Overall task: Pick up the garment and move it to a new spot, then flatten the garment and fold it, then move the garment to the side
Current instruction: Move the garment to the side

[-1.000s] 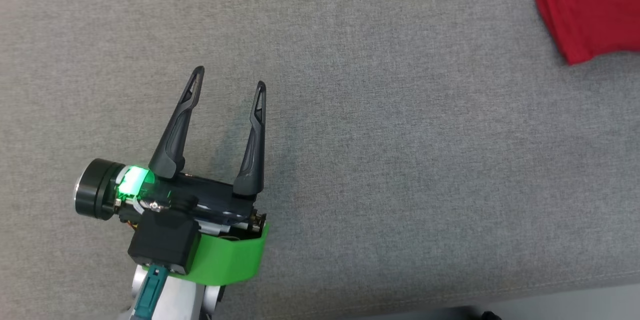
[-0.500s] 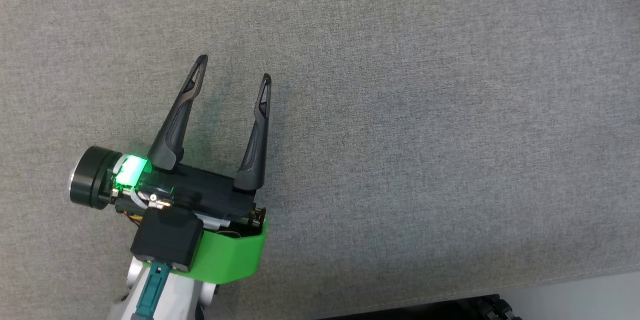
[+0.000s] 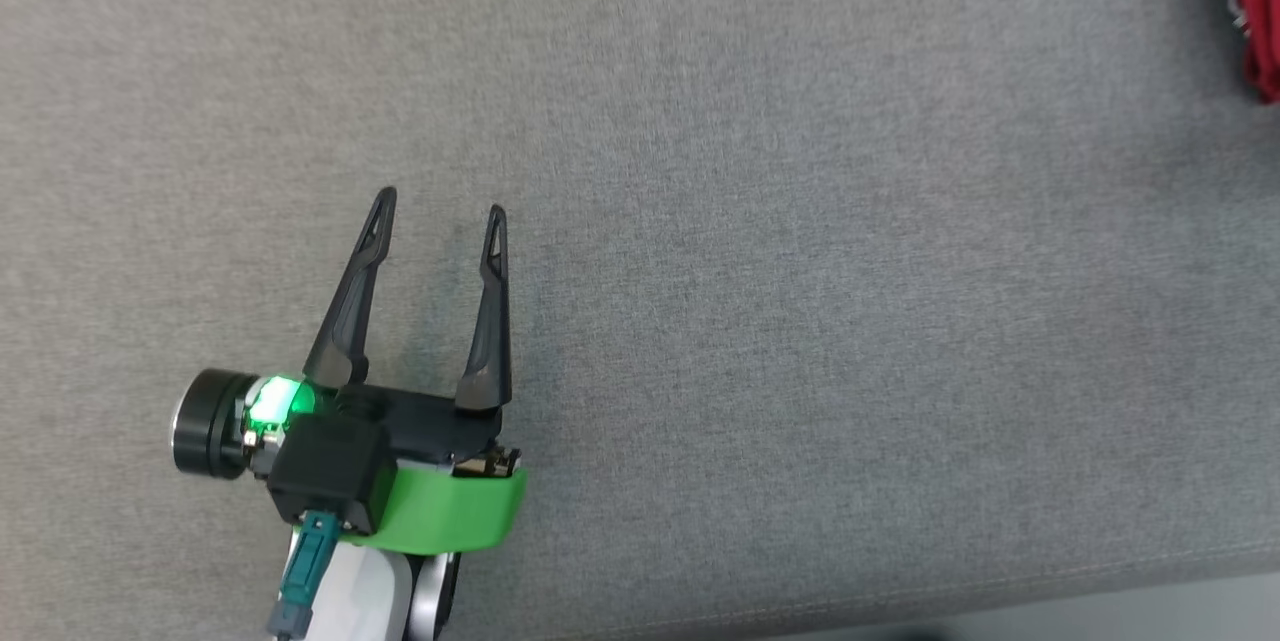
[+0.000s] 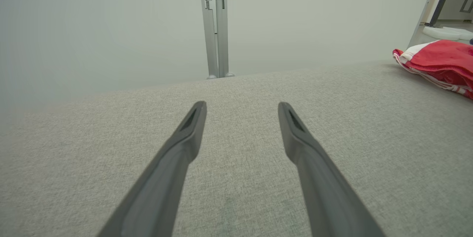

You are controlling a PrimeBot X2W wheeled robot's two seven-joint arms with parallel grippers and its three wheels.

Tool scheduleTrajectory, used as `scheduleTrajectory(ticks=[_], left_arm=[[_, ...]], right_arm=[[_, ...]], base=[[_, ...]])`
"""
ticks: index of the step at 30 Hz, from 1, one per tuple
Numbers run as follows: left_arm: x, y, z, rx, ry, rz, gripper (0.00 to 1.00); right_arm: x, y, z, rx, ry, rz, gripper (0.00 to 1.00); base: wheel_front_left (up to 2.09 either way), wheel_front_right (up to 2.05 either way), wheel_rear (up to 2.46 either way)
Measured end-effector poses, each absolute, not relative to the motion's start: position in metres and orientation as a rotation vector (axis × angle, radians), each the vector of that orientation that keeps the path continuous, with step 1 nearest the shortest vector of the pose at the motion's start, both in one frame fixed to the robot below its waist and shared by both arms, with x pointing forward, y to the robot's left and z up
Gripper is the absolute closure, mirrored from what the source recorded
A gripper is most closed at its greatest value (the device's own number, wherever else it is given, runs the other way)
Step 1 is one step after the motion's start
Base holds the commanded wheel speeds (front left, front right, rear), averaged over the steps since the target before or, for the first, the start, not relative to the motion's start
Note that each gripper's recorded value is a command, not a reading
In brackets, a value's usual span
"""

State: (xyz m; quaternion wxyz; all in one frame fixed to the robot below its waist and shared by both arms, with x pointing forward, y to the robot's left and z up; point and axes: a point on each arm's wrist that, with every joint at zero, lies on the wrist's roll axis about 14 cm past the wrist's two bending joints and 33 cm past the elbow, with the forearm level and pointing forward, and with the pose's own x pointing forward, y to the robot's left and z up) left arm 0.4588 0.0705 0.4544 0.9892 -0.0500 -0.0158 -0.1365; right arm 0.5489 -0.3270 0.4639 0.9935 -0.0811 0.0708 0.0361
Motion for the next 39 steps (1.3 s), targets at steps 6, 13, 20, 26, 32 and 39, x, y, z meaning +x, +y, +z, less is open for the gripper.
scheduleTrajectory(ticks=[6,13,20,26,32,39], left_arm=[[0.421,0.098,0.437,-0.123,0.086,-0.175,0.0],[0.394,0.122,0.462,-0.094,0.043,-0.11,0.0],[0.37,0.134,0.501,-0.079,-0.067,-0.096,0.0],[0.345,0.135,0.529,-0.097,-0.145,-0.108,0.0],[0.329,0.135,0.529,-0.1,-0.146,-0.108,0.0],[0.318,0.135,0.522,-0.093,-0.126,-0.105,0.0]], right_arm=[[0.504,-0.254,0.457,-0.03,0.1,0.146,0.0],[0.457,-0.185,0.483,0.017,-0.002,0.218,0.0],[0.408,-0.147,0.505,0.091,-0.071,0.236,0.0],[0.369,-0.142,0.507,0.138,-0.073,0.223,0.0],[0.348,-0.147,0.52,0.126,-0.118,0.204,0.0],[0.334,-0.146,0.526,0.114,-0.14,0.199,0.0]], base=[[0.0,0.0,0.0],[0.0,0.0,0.0],[0.0,0.0,0.0],[0.0,0.0,0.0],[0.0,0.0,0.0],[0.0,0.0,0.0]])
